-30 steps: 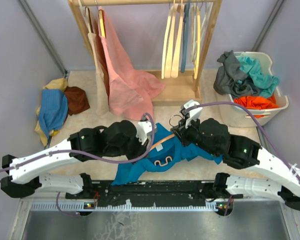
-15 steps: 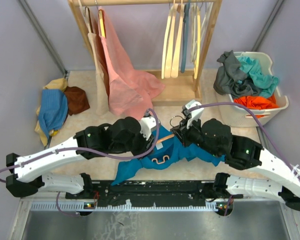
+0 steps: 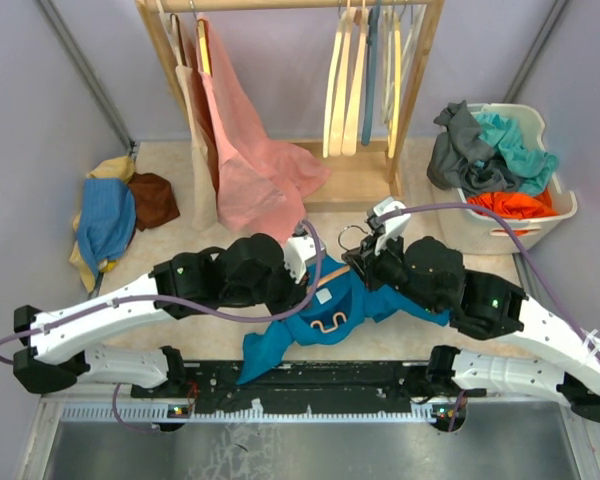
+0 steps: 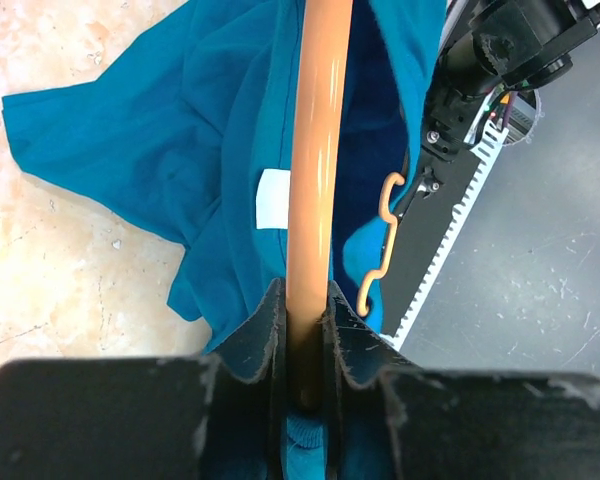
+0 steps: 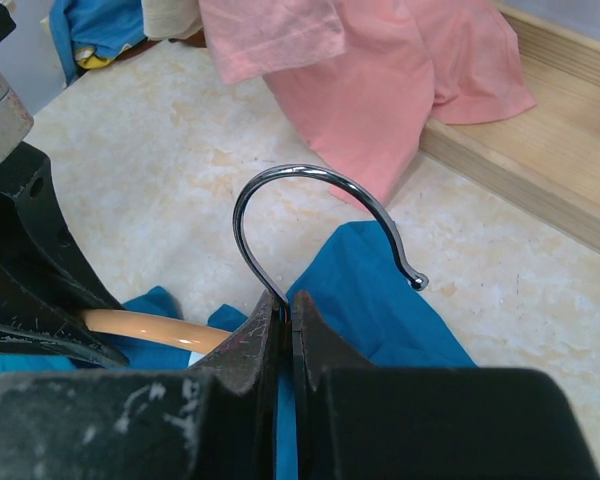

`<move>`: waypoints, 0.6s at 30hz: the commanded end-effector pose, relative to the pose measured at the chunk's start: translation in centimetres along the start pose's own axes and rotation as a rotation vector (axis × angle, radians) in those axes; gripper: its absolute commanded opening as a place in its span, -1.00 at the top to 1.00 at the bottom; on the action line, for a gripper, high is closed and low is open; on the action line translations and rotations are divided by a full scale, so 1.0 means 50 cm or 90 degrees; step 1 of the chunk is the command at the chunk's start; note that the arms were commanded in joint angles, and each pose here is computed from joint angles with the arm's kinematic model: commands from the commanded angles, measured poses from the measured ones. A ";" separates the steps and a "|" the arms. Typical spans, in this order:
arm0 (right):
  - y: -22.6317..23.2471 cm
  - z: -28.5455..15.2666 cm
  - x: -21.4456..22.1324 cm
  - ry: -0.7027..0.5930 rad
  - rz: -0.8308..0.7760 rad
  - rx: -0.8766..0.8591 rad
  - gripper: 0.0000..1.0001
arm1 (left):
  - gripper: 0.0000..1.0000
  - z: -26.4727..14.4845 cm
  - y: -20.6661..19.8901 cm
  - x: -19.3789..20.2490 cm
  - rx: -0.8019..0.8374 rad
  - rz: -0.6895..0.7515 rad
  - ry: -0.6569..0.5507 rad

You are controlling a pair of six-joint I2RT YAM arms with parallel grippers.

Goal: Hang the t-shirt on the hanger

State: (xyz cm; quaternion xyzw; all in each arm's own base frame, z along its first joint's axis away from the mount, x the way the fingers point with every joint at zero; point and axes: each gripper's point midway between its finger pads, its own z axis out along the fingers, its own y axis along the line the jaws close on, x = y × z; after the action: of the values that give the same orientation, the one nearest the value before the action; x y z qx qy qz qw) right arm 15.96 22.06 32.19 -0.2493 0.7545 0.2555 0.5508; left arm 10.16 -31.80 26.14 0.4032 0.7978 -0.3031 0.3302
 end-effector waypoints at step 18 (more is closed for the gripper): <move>-0.021 -0.042 -0.086 -0.061 0.059 0.037 -0.18 | 1.00 -0.087 0.065 -0.070 -0.108 0.012 -0.088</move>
State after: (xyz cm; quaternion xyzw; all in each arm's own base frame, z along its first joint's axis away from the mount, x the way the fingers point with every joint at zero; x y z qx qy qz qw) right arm 16.10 22.28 33.69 -0.2289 0.7542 0.2673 0.5544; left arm 12.54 -29.21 27.32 0.3775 0.8075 -0.2490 0.3786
